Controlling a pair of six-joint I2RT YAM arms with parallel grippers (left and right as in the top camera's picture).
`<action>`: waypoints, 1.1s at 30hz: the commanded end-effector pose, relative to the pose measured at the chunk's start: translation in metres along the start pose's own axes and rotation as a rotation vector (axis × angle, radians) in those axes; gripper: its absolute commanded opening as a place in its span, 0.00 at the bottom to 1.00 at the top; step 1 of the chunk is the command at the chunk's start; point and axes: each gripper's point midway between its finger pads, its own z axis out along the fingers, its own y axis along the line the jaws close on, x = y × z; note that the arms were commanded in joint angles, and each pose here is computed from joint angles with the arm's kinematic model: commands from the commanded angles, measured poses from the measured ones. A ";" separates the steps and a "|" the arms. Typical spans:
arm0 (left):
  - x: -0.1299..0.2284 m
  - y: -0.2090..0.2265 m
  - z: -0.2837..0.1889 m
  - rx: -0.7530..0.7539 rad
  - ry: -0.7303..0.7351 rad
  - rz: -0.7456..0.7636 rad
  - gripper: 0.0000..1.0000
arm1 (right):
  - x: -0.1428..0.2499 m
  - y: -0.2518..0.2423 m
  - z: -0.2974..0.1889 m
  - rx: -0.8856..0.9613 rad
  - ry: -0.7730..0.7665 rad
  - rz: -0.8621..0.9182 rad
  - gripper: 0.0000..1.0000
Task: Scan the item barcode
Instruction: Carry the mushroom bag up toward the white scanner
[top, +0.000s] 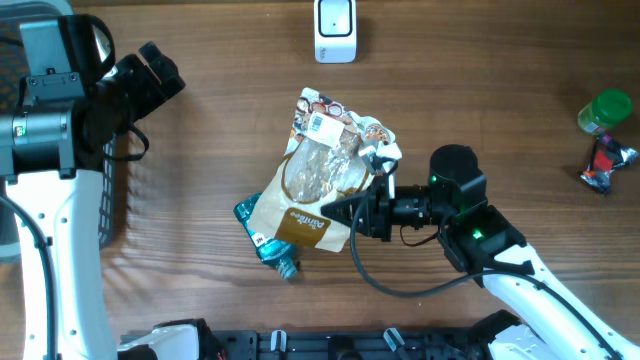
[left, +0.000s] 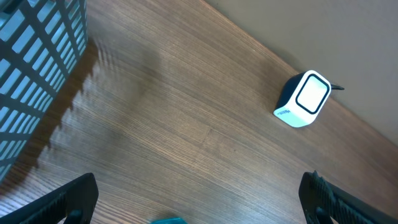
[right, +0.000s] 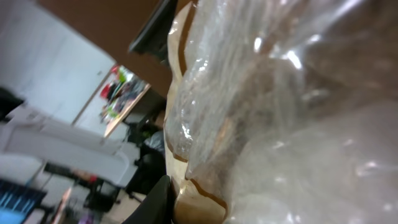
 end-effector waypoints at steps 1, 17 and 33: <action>-0.003 0.002 0.000 -0.010 -0.009 0.009 1.00 | -0.023 -0.034 -0.007 0.215 -0.122 0.140 0.05; -0.003 0.002 0.000 -0.010 -0.009 0.009 1.00 | -0.209 -0.193 -0.086 1.450 -0.006 -0.292 0.04; -0.003 0.002 0.000 -0.010 -0.009 0.009 1.00 | -0.255 -0.250 -0.122 2.183 0.417 -0.844 0.05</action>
